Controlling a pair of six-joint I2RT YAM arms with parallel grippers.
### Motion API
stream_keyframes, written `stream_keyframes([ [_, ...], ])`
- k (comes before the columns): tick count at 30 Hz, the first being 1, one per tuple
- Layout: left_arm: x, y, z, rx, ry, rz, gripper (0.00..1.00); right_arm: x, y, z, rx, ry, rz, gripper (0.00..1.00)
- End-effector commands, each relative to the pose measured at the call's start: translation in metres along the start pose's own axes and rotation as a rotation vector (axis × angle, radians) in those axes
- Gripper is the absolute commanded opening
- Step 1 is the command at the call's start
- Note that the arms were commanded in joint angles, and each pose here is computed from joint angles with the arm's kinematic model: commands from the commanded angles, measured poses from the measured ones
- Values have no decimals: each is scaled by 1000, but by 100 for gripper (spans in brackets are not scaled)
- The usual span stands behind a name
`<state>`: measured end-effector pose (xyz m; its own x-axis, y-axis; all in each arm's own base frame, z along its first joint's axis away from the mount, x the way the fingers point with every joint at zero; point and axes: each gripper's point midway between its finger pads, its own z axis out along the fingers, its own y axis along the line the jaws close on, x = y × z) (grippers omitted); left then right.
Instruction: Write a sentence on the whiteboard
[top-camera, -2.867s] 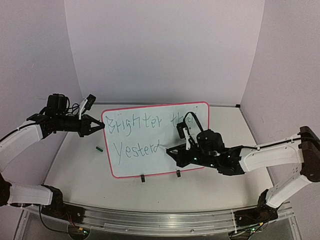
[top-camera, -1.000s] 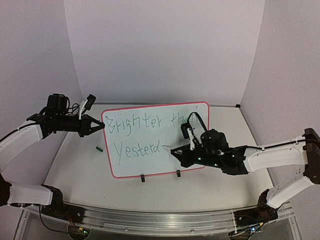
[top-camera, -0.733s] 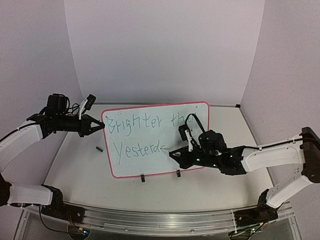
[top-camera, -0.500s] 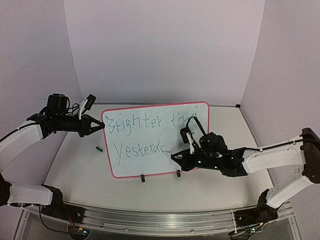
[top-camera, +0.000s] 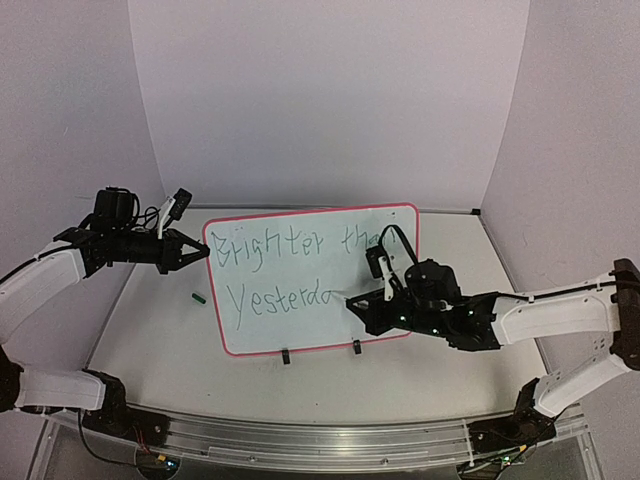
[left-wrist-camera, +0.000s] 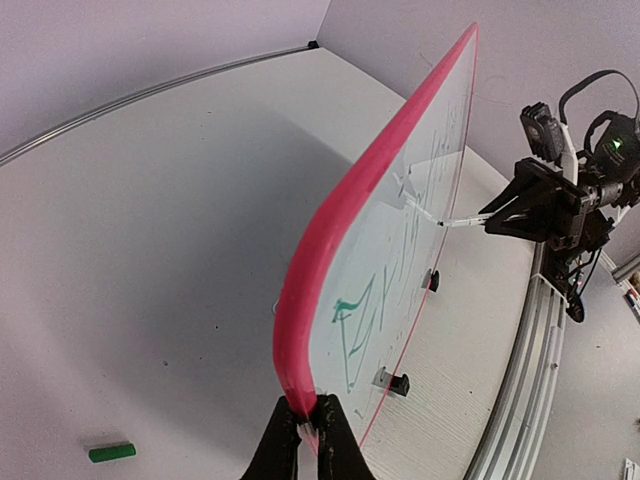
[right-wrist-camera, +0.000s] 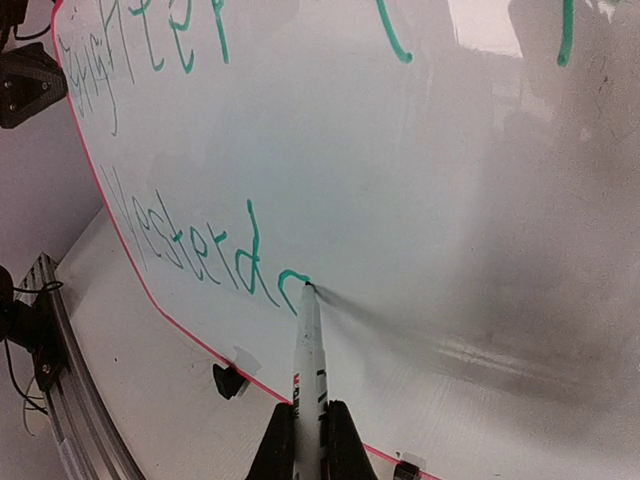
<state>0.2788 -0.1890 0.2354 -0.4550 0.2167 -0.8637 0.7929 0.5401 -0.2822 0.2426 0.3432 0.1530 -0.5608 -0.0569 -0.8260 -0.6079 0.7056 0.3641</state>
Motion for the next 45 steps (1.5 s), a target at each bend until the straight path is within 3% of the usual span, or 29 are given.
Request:
stream_keyframes([
  [1,33,-2,11,8,120,-38,0,-33,2,-6,18,-91,-6,0],
  [22,33,-2,12,10,122,-41,0,14,-7,4,9,37,60,0],
  [45,33,-2,12,8,122,-40,0,-22,-3,-13,30,-62,24,0],
])
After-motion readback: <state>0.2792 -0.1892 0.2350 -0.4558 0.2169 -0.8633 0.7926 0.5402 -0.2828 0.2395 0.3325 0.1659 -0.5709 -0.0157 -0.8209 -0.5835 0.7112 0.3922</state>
